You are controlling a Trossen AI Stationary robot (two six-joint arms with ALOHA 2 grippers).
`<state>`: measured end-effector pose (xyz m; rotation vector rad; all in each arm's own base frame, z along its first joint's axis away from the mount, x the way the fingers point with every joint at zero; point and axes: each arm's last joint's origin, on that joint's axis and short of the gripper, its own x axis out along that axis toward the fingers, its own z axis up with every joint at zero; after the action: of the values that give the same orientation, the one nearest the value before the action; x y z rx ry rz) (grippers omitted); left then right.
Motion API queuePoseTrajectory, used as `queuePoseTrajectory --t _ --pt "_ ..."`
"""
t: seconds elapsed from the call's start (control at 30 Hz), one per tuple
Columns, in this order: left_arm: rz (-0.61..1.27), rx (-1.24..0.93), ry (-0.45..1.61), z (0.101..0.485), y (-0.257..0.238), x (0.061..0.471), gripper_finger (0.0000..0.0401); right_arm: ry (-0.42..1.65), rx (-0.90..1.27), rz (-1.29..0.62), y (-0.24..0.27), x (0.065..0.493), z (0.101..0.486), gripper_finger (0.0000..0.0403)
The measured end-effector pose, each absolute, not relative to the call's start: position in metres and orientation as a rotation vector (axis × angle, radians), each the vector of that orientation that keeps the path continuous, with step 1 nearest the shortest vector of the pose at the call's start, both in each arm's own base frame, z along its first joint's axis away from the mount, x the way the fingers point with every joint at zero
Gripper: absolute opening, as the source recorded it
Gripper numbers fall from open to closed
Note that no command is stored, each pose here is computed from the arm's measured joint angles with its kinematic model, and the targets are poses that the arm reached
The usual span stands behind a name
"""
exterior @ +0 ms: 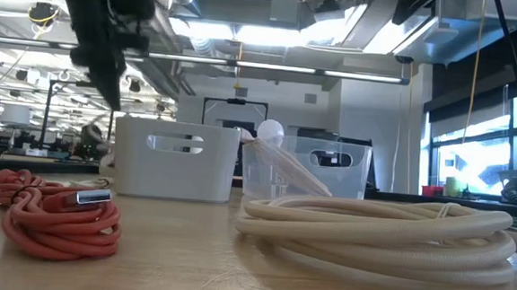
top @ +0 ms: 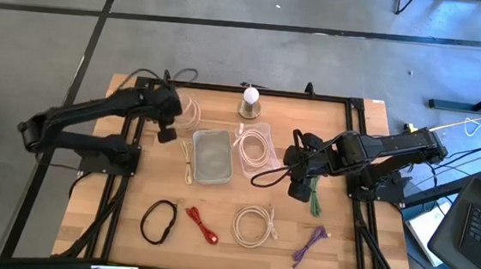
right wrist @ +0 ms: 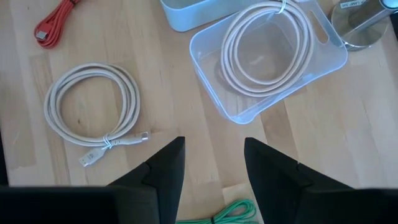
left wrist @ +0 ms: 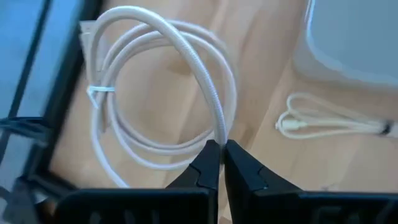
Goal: Pick and place USB-C Cables
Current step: Put the top white usb cable into the transparent bin
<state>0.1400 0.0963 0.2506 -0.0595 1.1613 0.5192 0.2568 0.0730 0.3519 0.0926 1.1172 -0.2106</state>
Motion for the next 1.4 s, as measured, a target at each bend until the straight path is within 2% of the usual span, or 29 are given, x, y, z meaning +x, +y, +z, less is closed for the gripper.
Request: queuePoseTrajectory --t 0.23,0.37,0.63,0.77,1.03,1.23,1.4 --pt "0.630 -0.126 0.867 0.302 0.080 0.116 0.0003 1.084 0.077 -0.239 0.072 0.259 0.353 0.0168" --pt "0.617 -0.179 0.649 0.331 0.069 0.103 0.0003 1.075 0.073 -0.248 0.072 0.259 0.353 0.0168" --pt "0.333 -0.197 0.063 0.386 0.050 0.094 0.0003 0.958 0.061 -0.218 0.074 0.269 0.359 0.0168" --pt "0.165 -0.146 -0.133 0.407 0.041 0.096 0.0003 0.880 0.065 -0.202 0.071 0.273 0.366 0.0168" --pt "0.029 -0.070 -0.218 0.417 0.039 0.123 0.0003 0.565 0.053 -0.154 0.059 0.278 0.401 0.0168" --pt "-0.047 -0.028 -0.242 0.414 0.042 0.162 0.0003 0.311 0.027 -0.102 0.049 0.283 0.429 0.0168" --pt "-0.106 -0.053 -0.200 0.404 0.044 0.189 0.0003 0.239 0.020 -0.059 0.043 0.287 0.436 0.0168"
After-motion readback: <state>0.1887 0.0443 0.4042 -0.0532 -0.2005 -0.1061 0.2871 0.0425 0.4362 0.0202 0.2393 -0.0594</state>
